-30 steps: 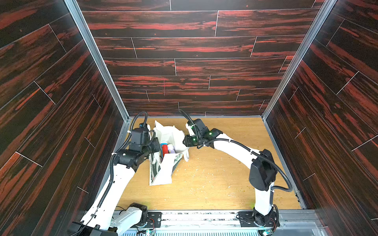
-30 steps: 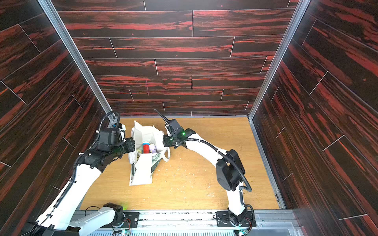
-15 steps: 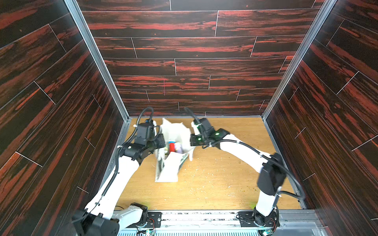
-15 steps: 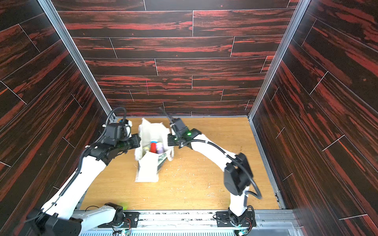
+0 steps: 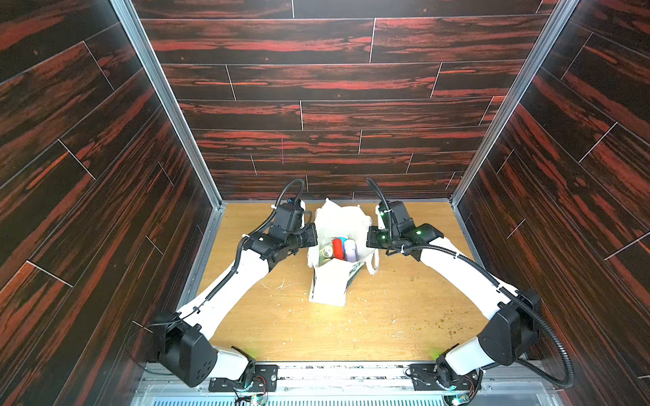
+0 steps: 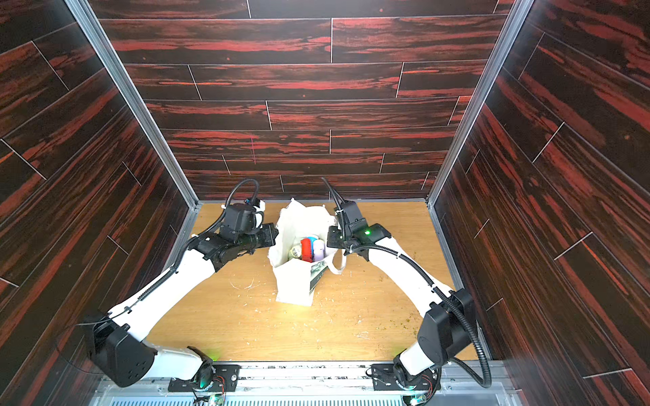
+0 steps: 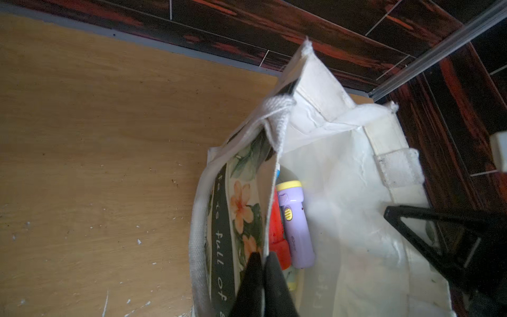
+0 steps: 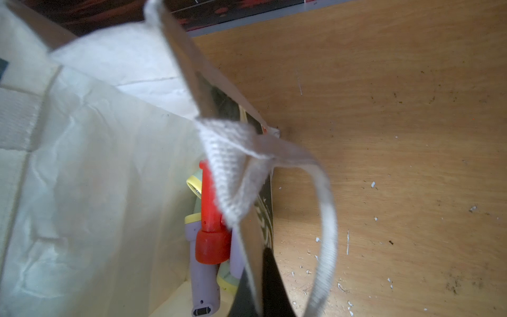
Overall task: Put the flashlights into the tote bags
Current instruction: Move the canvas bag to the center of the board, then reset both arms
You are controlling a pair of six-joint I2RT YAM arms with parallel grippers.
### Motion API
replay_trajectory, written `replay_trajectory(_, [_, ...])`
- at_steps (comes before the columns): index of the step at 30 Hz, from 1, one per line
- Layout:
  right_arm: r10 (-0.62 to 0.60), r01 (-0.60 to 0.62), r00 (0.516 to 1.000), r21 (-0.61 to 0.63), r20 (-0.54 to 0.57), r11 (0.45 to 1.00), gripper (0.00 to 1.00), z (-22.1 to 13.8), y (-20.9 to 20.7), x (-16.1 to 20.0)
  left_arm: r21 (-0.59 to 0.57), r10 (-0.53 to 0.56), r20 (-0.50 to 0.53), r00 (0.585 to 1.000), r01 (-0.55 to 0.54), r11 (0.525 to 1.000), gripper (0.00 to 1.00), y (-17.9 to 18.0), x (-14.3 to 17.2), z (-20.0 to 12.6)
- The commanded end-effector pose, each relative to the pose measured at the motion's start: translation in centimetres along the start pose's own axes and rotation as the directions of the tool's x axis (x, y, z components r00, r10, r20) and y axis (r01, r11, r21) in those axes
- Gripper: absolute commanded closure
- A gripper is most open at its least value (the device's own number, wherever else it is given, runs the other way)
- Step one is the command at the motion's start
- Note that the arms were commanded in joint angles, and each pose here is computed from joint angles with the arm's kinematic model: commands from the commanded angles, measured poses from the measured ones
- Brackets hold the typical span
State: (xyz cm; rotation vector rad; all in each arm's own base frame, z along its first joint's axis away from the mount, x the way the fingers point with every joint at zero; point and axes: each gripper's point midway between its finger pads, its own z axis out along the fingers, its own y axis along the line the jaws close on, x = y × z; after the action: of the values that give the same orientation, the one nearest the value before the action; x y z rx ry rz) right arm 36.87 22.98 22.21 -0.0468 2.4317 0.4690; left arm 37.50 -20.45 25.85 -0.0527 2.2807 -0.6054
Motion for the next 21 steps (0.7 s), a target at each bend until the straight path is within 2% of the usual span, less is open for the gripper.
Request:
replay_trajectory(1, [0.021, -0.012, 0.991, -0.07, 0.133, 0.998, 0.55, -2.6, 1.5, -3.3, -0.03, -0.013, 0.054, 0.998, 0.015, 0.999, 0.55, 0.3, -1.4, -1.2])
replay_trajectory(2, [0.028, -0.015, 0.988, -0.085, 0.151, 0.996, 0.38, -3.1, 1.8, -3.7, -0.04, -0.009, 0.071, 0.997, 0.011, 0.999, 0.4, 0.5, -1.7, -1.7])
replay_trajectory(3, [0.033, -0.017, 0.985, -0.094, 0.171, 0.995, 0.3, -3.7, 2.0, -4.2, -0.053, -0.005, 0.092, 0.996, 0.01, 0.999, 0.29, 0.6, -2.1, -2.3])
replay_trajectory(6, [0.05, -0.034, 0.962, -0.064, 0.269, 0.997, 0.17, -6.2, 1.2, -5.8, -0.146, 0.014, 0.187, 0.982, 0.014, 0.989, 0.02, 2.2, -3.7, -5.3])
replay_trajectory(10, [0.087, -0.103, 0.885, 0.011, 0.458, 0.995, 0.01, -10.8, -1.8, -7.4, -0.281, 0.069, 0.361, 0.93, 0.038, 0.959, 0.01, 5.6, -5.0, -10.6])
replay_trajectory(12, [0.093, -0.146, 0.836, 0.056, 0.541, 0.988, 0.01, -12.6, -4.0, -7.4, -0.361, 0.085, 0.43, 0.899, 0.085, 0.929, 0.01, 8.1, -5.1, -12.9])
replay_trajectory(14, [0.119, -0.256, 0.783, 0.143, 0.61, 0.956, 0.01, -13.8, -7.8, -6.6, -0.432, 0.101, 0.473, 0.875, 0.131, 0.892, 0.01, 10.8, -4.7, -14.5])
replay_trajectory(16, [0.138, -0.343, 0.768, 0.219, 0.625, 0.913, 0.02, -14.0, -11.6, -5.3, -0.488, 0.134, 0.495, 0.858, 0.148, 0.86, 0.01, 13.0, -3.8, -15.0])
replay_trajectory(18, [0.12, -0.399, 0.754, 0.305, 0.646, 0.864, 0.04, -13.4, -15.2, -4.0, -0.556, 0.23, 0.498, 0.836, 0.104, 0.825, 0.01, 14.7, -2.8, -14.9])
replay_trajectory(20, [0.055, -0.389, 0.752, 0.376, 0.656, 0.841, 0.05, -12.4, -18.2, -2.8, -0.591, 0.337, 0.504, 0.796, 0.033, 0.806, 0.01, 15.7, -1.9, -14.2])
replay_trajectory(21, [0.005, -0.359, 0.753, 0.405, 0.657, 0.841, 0.02, -11.8, -19.1, -2.3, -0.597, 0.361, 0.51, 0.781, 0.02, 0.802, 0.01, 16.4, -1.3, -13.8])
